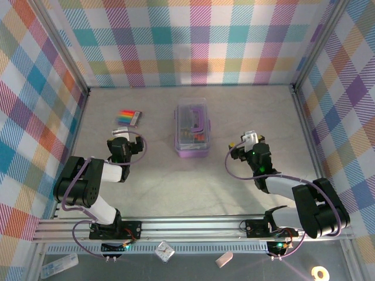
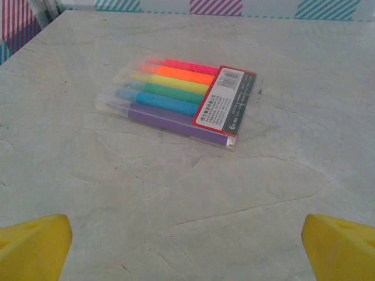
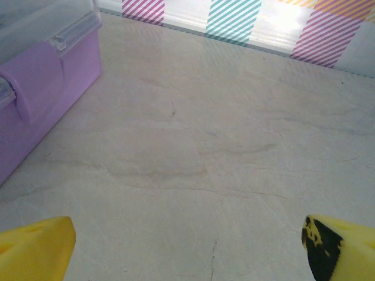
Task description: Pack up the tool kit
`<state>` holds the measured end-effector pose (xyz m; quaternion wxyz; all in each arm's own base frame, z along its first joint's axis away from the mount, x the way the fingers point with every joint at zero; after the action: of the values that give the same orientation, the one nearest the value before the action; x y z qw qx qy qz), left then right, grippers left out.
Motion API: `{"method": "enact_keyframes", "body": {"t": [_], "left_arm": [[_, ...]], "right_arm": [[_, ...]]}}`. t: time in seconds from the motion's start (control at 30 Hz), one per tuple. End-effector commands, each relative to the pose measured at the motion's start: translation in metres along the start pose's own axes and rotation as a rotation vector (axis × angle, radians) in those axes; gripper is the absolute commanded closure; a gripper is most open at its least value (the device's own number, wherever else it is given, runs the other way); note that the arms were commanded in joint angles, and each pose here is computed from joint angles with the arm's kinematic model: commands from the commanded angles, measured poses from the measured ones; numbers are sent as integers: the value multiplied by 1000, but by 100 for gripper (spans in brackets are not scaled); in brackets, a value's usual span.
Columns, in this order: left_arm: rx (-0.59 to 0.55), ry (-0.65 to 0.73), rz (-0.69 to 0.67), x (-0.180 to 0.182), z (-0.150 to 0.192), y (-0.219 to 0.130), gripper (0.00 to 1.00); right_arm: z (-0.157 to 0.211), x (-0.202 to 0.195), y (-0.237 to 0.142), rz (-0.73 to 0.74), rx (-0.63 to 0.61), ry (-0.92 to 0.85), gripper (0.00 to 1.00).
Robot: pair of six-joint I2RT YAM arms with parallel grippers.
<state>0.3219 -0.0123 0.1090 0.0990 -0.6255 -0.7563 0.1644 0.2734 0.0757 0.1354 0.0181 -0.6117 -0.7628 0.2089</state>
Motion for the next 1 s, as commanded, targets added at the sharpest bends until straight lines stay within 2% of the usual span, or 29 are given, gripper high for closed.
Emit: {"method": "enact_keyframes", "body": {"t": [0.0, 0.07, 0.33, 0.43, 0.67, 0.8, 0.97], "left_arm": [[-13, -16, 11, 0, -5, 0, 0], [-13, -16, 10, 1, -5, 0, 0], [-13, -17, 9, 1, -5, 0, 0], [-13, -16, 11, 0, -5, 0, 0], [-13, -17, 10, 1, -5, 0, 0], [-14, -16, 9, 1, -5, 0, 0], [-12, -16, 9, 1, -5, 0, 0]], "right_arm": [[-9, -11, 3, 27, -44, -3, 1], [-11, -18, 4, -38, -24, 132, 1], [-7, -32, 4, 39, -75, 81, 1], [0, -30, 17, 10, -74, 48, 1], [17, -49, 28, 56, -69, 175, 1], [19, -68, 43, 61, 57, 278, 1], [18, -70, 43, 56, 55, 283, 1]]}}
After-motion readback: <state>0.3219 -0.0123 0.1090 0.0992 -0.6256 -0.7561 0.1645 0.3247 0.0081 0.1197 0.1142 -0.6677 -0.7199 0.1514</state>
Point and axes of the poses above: each hand's point on the last joint's axis, 136 mm out from that joint toward the fingers, its own y axis out along the fingers, its own x axis along the line the jaws close on, z = x × y, the point moved 8 cm from there along -y, back along the fingers, and after that the axes turned 4 degrees about -y, right-handed, at the moved point
